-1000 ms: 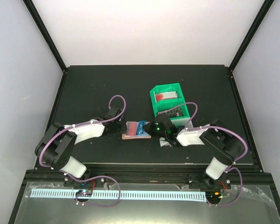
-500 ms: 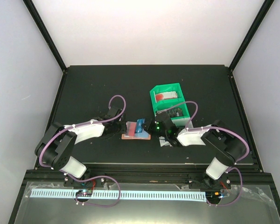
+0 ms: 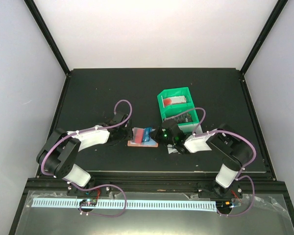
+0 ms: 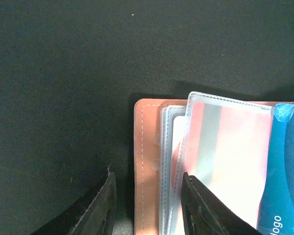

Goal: Put the credit cards into the card holder
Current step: Insert the credit card into the card holder.

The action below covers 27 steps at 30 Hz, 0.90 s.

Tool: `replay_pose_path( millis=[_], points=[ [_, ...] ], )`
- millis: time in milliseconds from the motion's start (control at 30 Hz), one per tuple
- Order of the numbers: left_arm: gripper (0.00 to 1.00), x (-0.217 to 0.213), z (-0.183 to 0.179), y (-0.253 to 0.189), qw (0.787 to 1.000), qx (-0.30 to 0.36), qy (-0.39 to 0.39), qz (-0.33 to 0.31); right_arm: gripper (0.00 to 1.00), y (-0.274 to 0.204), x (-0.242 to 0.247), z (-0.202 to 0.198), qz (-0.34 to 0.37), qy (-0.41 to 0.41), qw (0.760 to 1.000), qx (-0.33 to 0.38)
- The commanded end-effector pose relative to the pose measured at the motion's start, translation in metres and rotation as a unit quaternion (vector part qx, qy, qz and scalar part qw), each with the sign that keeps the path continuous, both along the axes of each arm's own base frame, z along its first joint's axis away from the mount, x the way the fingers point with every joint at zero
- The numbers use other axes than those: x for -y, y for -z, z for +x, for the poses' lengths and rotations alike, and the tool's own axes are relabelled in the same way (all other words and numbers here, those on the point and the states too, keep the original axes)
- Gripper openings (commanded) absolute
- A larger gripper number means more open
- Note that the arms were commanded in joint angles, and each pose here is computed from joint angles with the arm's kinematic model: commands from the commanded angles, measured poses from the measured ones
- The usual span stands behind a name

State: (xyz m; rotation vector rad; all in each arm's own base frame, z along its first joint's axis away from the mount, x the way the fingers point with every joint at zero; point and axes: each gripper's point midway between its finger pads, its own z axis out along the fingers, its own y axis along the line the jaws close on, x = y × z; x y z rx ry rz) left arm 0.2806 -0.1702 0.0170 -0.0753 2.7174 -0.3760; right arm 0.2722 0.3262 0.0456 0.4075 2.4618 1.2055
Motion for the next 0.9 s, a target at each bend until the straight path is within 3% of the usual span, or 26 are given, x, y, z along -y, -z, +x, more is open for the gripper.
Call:
replay_pose_path(
  millis=[0, 867],
  points=[
    [0.38, -0.027, -0.046, 0.034, 0.994, -0.092, 0.002, 0.055, 0.01, 0.0, -0.006, 0.004, 0.008, 0.0, 1.0, -0.004],
    [0.44, -0.021, -0.046, 0.033, 0.995, -0.092, 0.005, 0.039, 0.01, 0.034, 0.002, -0.025, -0.013, -0.003, 0.998, -0.067]
  ],
)
